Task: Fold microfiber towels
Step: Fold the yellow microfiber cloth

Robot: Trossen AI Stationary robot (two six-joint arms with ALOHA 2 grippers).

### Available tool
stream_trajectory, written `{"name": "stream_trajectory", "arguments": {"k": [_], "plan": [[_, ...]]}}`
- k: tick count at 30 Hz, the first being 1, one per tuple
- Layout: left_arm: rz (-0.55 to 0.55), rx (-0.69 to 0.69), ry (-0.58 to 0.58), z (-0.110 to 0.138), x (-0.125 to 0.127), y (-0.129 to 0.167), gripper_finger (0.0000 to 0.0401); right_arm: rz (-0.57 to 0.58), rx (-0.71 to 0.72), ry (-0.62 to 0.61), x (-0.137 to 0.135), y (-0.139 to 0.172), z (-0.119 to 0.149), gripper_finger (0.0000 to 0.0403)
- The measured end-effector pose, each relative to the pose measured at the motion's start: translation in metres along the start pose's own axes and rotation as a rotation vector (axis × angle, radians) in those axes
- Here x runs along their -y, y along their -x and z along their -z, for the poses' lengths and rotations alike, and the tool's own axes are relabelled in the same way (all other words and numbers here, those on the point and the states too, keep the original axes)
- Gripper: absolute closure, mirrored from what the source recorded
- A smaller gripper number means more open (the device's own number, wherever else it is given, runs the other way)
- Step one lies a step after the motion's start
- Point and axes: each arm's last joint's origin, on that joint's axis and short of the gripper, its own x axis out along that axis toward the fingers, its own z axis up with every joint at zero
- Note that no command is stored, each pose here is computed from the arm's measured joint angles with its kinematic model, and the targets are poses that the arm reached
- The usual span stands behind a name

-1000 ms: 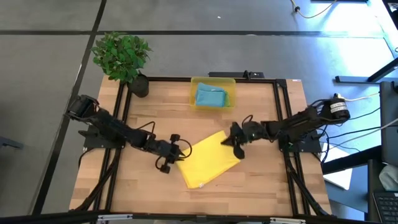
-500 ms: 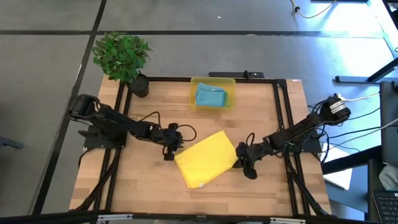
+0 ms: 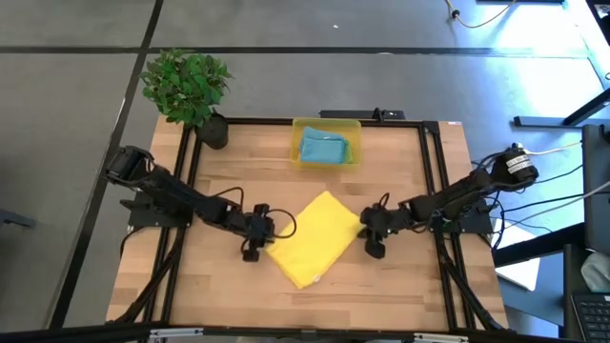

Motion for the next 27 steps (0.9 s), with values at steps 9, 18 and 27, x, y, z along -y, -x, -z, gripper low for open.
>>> {"name": "stream_trajectory", "arguments": {"k": [9, 18, 27], "plan": [[0.025, 0.011, -0.032, 0.001, 0.01, 0.001, 0.0321, 0.141, 0.064, 0.054, 0.04, 0.0, -0.024, 0.0392], [0.0, 0.022, -0.038, -0.002, 0.001, 0.0, 0.0321, 0.298, 0.227, 0.046, 0.065, 0.012, -0.077, 0.0392], [0.069, 0.057, -0.11, -0.011, 0.021, 0.005, 0.0321, 0.088, 0.166, 0.188, 0.018, 0.023, -0.095, 0.0392]]}}
